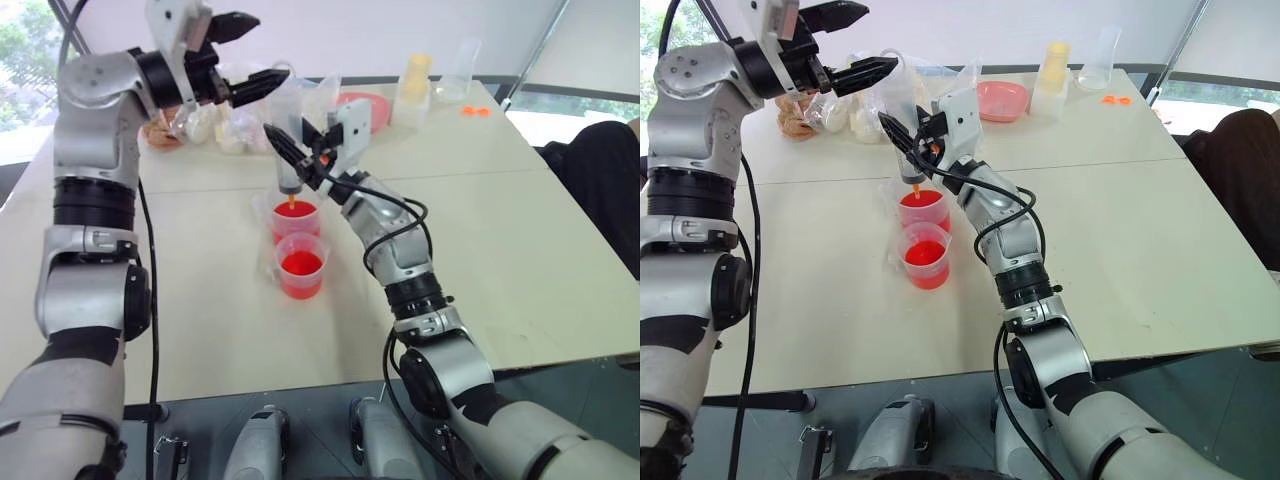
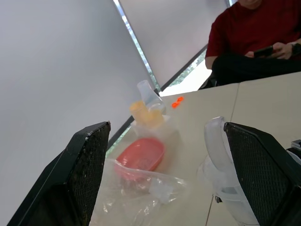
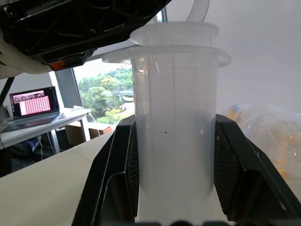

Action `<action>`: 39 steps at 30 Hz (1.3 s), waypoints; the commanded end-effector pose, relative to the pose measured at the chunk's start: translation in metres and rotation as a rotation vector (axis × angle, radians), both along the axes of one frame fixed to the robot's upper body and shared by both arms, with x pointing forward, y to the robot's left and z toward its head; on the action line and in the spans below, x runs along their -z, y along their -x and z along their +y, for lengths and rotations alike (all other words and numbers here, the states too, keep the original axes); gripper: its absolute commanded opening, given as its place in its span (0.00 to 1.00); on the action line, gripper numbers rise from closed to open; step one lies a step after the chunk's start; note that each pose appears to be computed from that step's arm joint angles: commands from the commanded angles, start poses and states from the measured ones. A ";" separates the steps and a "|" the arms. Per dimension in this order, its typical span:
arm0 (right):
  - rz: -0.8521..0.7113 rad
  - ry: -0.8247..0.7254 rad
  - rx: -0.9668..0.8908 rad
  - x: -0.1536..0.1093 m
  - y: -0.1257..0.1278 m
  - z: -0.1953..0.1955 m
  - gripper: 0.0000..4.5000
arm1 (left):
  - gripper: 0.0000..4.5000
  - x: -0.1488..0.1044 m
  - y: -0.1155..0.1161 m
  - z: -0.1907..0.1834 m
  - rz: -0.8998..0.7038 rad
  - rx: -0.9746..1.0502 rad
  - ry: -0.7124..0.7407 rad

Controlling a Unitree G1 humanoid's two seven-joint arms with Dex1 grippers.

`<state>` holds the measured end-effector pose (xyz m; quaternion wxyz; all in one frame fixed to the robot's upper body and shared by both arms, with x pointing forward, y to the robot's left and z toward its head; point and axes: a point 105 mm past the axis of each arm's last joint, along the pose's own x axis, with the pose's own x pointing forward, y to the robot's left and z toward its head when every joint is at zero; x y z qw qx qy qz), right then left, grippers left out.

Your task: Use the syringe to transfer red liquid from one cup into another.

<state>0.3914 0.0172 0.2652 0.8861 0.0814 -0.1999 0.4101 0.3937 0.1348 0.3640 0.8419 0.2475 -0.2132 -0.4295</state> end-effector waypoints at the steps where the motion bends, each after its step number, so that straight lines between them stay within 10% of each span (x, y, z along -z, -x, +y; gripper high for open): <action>1: -0.061 -0.043 0.025 -0.018 0.003 0.000 0.33 | 0.90 -0.015 0.005 0.008 -0.068 -0.033 -0.015; 23: -0.088 -0.041 -0.040 -0.012 0.023 0.022 0.33 | 0.90 0.005 -0.008 -0.030 -0.105 -0.046 -0.146; 31: -0.081 -0.039 -0.040 -0.007 0.024 0.021 0.33 | 0.06 0.028 0.001 -0.034 -0.052 0.053 -0.208; 39: -0.076 0.003 -0.032 0.008 0.021 0.020 0.33 | 0.01 0.046 0.017 -0.037 0.016 0.159 -0.206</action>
